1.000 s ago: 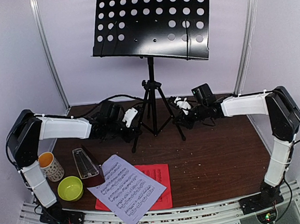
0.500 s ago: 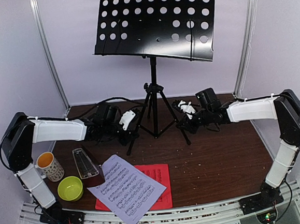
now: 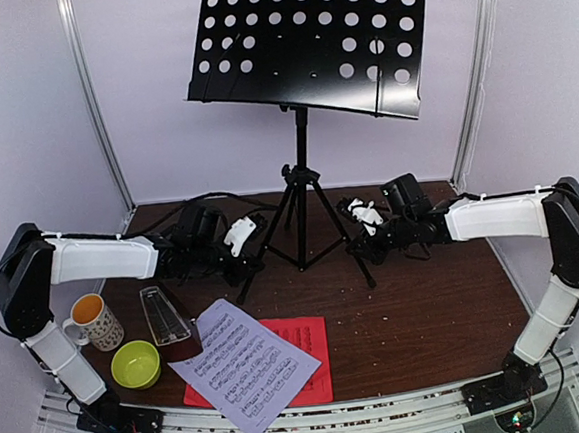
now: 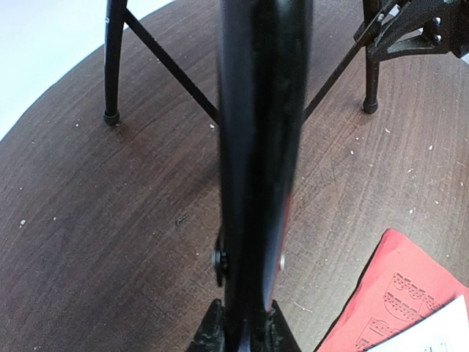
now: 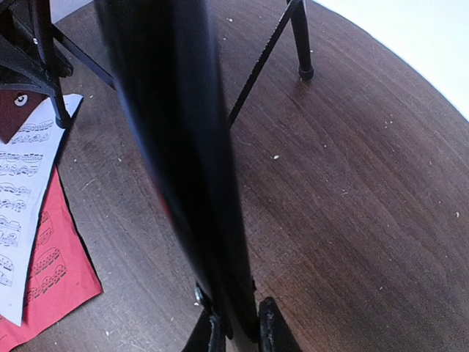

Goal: Set up the instrument practice props

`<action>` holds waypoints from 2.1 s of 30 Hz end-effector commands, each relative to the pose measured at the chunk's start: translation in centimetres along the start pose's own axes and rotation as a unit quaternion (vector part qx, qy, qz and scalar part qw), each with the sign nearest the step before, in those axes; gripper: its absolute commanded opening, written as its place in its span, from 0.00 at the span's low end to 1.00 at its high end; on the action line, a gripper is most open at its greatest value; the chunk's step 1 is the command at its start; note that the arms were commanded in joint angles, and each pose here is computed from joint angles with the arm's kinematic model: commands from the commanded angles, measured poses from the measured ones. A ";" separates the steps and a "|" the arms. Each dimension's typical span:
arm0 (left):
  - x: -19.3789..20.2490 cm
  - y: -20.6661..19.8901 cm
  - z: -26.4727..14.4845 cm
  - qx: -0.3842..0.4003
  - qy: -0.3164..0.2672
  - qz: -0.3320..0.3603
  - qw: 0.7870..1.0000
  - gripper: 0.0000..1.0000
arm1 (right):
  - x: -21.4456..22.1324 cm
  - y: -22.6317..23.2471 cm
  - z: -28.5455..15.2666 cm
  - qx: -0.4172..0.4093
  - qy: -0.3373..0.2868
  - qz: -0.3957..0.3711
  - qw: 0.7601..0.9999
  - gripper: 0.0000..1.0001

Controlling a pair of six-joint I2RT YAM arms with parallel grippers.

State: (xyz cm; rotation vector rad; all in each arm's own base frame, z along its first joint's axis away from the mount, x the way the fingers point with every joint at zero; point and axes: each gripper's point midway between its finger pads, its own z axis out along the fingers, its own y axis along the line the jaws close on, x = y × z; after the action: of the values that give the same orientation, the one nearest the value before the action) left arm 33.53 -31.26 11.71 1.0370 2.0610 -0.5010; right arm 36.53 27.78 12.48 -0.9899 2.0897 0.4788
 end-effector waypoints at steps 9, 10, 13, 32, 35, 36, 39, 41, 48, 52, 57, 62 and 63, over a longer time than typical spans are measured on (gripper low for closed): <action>0.0 4.1 1.6 -0.056 0.031 -0.041 0.997 0.00 | -1.5 -7.3 0.4 0.134 0.048 0.033 0.989 0.00; -0.2 4.4 1.9 -0.057 0.032 -0.041 0.997 0.00 | -2.5 -7.6 0.5 0.137 0.042 0.029 0.989 0.00; -0.2 5.4 2.6 -0.062 0.039 -0.044 0.996 0.00 | -3.7 -8.4 1.0 0.146 0.039 0.021 0.988 0.00; 3.2 5.8 0.5 -0.065 0.051 -0.078 0.993 0.00 | 2.5 -9.8 -0.5 0.208 0.130 0.030 0.969 0.00; 3.5 5.8 -0.1 -0.071 0.048 -0.082 0.993 0.00 | 3.0 -10.3 -0.8 0.217 0.132 0.040 0.966 0.00; 3.5 5.7 -0.1 -0.070 0.046 -0.082 0.993 0.00 | 3.1 -10.6 -0.8 0.220 0.133 0.043 0.965 0.00; 3.1 5.5 -0.1 -0.066 0.040 -0.086 0.993 0.00 | 2.4 -11.6 -0.9 0.233 0.129 0.047 0.963 0.00; 2.3 5.3 -0.1 -0.056 0.027 -0.090 0.994 0.00 | 1.6 -12.3 -0.7 0.239 0.125 0.051 0.961 0.00; -0.2 3.8 -0.2 -0.048 -0.009 -0.080 0.996 0.00 | -0.8 -14.3 0.9 0.255 0.113 0.037 0.960 0.00; -1.4 2.4 -0.4 -0.052 -0.032 -0.080 0.995 0.00 | -2.3 -15.0 1.2 0.262 0.100 0.023 0.960 0.00; -2.2 0.2 0.1 -0.055 -0.042 -0.084 0.994 0.00 | -3.1 -15.7 1.4 0.272 0.098 0.002 0.957 0.00; -2.3 -1.8 1.4 -0.048 -0.048 -0.100 0.993 0.00 | -3.6 -16.3 1.6 0.283 0.094 0.003 0.954 0.03; -2.3 -2.3 1.6 -0.050 -0.046 -0.099 0.993 0.00 | -3.7 -16.5 1.4 0.287 0.093 0.005 0.953 0.05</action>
State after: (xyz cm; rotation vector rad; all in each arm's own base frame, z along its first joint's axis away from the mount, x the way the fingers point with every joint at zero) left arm 35.33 -32.86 12.09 0.7229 2.1109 -0.4924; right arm 47.41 27.17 13.58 -0.9525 2.1480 0.0604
